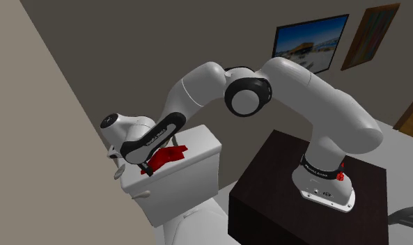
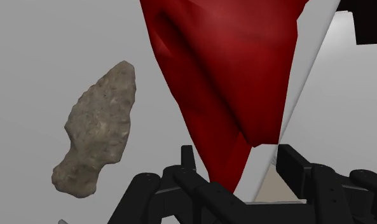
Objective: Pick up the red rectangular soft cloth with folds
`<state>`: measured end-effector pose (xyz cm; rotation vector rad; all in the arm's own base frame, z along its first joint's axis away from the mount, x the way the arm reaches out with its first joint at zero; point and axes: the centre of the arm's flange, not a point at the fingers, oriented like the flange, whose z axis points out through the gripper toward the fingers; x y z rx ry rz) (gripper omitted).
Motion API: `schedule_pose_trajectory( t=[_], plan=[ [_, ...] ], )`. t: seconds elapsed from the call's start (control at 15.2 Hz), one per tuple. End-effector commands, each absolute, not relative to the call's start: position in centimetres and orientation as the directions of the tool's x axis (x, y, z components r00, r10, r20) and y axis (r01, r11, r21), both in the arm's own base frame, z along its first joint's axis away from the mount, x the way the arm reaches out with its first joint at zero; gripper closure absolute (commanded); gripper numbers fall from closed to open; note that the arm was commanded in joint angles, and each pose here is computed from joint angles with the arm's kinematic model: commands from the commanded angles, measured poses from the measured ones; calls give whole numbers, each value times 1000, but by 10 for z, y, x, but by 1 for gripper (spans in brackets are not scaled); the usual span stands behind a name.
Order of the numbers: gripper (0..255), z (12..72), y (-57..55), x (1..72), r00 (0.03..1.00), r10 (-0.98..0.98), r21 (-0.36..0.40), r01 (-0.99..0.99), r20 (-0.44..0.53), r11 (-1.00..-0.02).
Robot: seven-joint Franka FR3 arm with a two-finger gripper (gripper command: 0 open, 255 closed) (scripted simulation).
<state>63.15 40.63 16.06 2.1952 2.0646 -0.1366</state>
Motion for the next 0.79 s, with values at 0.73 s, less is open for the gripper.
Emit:
schedule_pose_trajectory(
  t=[0.73],
  plan=[
    [255,218,407,631,63,986,29,998,-152,-59]
  ],
)
